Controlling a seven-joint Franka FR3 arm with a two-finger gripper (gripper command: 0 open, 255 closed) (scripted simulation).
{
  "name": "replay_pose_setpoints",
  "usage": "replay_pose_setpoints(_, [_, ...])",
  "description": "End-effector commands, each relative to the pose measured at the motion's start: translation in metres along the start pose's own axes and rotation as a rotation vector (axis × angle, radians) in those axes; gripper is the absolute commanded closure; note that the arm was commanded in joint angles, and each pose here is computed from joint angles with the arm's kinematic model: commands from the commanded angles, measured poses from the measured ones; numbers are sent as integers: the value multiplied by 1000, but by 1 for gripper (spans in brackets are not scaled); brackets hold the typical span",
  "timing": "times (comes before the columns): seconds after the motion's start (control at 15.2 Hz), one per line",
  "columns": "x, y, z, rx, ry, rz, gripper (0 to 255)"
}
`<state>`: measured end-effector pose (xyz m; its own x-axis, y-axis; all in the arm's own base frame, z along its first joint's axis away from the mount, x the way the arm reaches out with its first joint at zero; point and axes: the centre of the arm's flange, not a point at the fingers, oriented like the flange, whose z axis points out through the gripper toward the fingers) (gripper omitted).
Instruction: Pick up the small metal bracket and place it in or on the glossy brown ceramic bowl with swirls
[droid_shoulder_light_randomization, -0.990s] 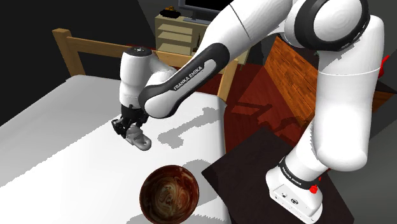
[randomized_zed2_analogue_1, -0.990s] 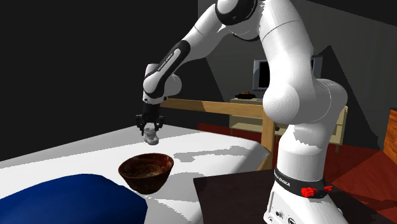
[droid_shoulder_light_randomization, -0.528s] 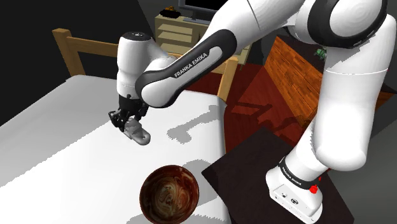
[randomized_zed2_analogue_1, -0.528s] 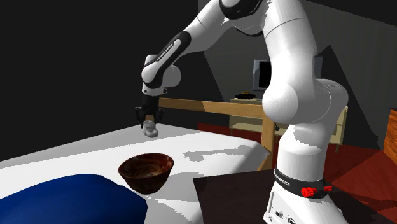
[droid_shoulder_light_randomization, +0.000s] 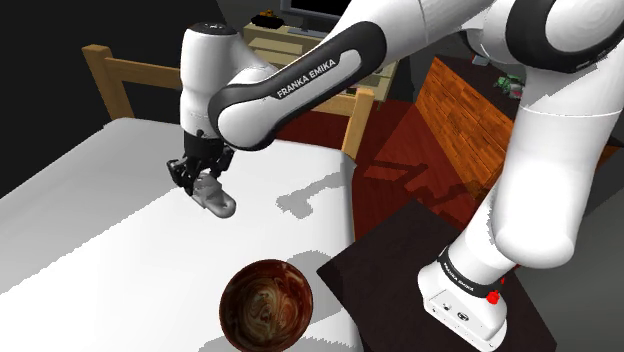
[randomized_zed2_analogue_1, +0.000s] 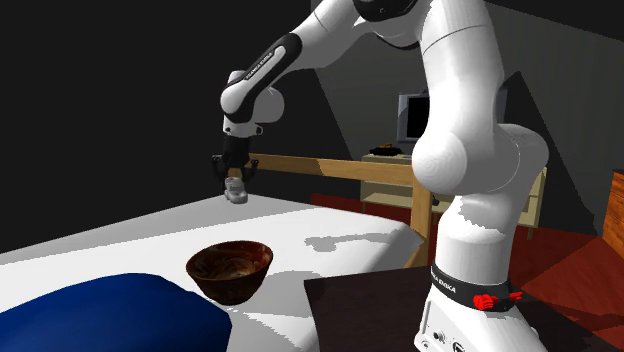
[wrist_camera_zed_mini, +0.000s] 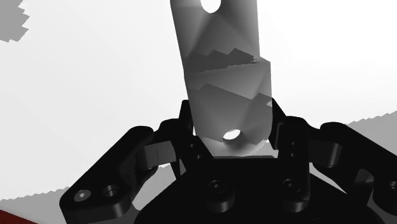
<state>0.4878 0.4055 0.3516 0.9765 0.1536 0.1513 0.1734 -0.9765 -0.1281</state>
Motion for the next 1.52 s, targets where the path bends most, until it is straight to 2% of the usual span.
replay_pose_setpoints(0.0, [-12, -4, -5, 0, 0, 0, 255])
replay_pose_setpoints(1.19, [-247, -55, -50, 0, 0, 0, 255])
replay_pose_setpoints(1.45, [-251, -52, -29, 0, 0, 0, 255])
